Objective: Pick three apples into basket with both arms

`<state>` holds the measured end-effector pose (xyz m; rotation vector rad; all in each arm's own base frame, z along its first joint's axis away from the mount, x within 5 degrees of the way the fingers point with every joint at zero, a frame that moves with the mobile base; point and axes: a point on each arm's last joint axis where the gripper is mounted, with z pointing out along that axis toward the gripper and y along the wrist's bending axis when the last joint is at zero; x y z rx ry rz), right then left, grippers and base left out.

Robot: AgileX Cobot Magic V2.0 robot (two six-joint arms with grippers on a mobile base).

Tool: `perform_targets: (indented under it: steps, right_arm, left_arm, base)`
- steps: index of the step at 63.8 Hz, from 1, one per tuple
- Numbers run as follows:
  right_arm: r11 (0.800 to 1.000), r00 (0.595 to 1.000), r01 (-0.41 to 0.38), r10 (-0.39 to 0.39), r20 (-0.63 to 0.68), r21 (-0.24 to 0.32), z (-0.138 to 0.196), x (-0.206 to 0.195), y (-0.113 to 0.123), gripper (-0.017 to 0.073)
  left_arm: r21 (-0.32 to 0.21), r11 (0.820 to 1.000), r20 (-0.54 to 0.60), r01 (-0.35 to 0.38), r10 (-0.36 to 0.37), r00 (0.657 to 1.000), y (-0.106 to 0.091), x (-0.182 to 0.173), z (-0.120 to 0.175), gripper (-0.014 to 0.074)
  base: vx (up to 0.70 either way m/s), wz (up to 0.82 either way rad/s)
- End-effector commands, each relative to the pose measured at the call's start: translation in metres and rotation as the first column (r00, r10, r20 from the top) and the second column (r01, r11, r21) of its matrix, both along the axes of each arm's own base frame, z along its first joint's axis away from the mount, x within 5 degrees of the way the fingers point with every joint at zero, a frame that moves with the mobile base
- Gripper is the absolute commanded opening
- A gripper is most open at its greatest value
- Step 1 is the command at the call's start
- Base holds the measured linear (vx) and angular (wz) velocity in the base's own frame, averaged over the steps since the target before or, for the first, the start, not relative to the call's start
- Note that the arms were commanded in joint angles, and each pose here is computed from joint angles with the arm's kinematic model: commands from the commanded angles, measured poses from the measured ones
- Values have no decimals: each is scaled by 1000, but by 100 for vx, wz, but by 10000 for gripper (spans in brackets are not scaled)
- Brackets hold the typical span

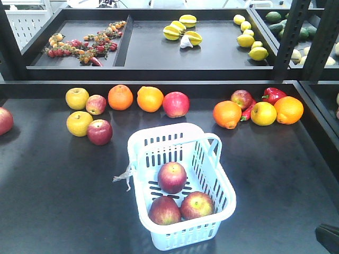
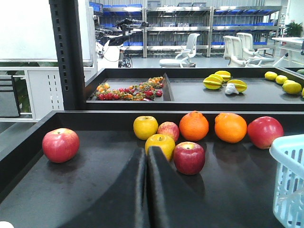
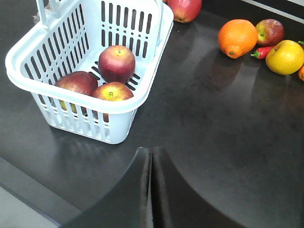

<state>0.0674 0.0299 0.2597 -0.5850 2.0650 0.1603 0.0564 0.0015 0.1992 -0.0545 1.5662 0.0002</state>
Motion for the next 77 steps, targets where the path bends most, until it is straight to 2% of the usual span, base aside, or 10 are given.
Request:
perform_targets:
  steps: [1,8,22,29,35,45,51,59,66,77]
  right_arm:
    - [1000,997,15,-16,73,21,11,4,0,-1]
    - [1000,997,20,-21,80,7,-2,3,-1,-1]
    - [981,971,111,-141,191,157,-38,0,-8,-1]
    - [945,962,180,-227,151,273,-63,-5,-11,-1]
    - [914,955,224,-275,112,337,-78,-9,-14,-1]
    - [896,942,228,-302,145,380,-87,-11,-16,-1]
    - [875,907,246,-360,219,416,-80,-10,-19,-1]
    - [842,827,262,-448,340,471,-68,-11,-24,-1]
    - [847,788,224,-448,421,482,-60,-11,-25,-1]
    - [846,780,211,-448,437,490,-58,-11,-24,-1]
  left_arm:
    - [-11,1000,69,-14,15,997,1,0,0,-6]
    - [-11,1000,69,-14,15,997,1,0,0,-6]
    - [-11,1000,69,-14,15,997,1,0,0,-6]
    - [-11,1000,69,-14,15,997,1,0,0,-6]
    - [-11,1000,69,-14,15,997,1,0,0,-6]
    - [-11,1000,69,-14,15,997,1,0,0,-6]
    - [-11,1000,69,-14,15,997,1,0,0,-6]
    - [-11,1000,69,-14,15,997,1,0,0,-6]
    - [-11,1000,63,-14,14,998,1,0,-1,-6]
    - [-11,1000,63,-14,14,998,1,0,-1,-6]
  base:
    - [0,0]
    - [0,0]
    - [0,0]
    - [0,0]
    - [0,0]
    - [0,0]
    - [0,0]
    - [0,0]
    - [0,0]
    - [0,0]
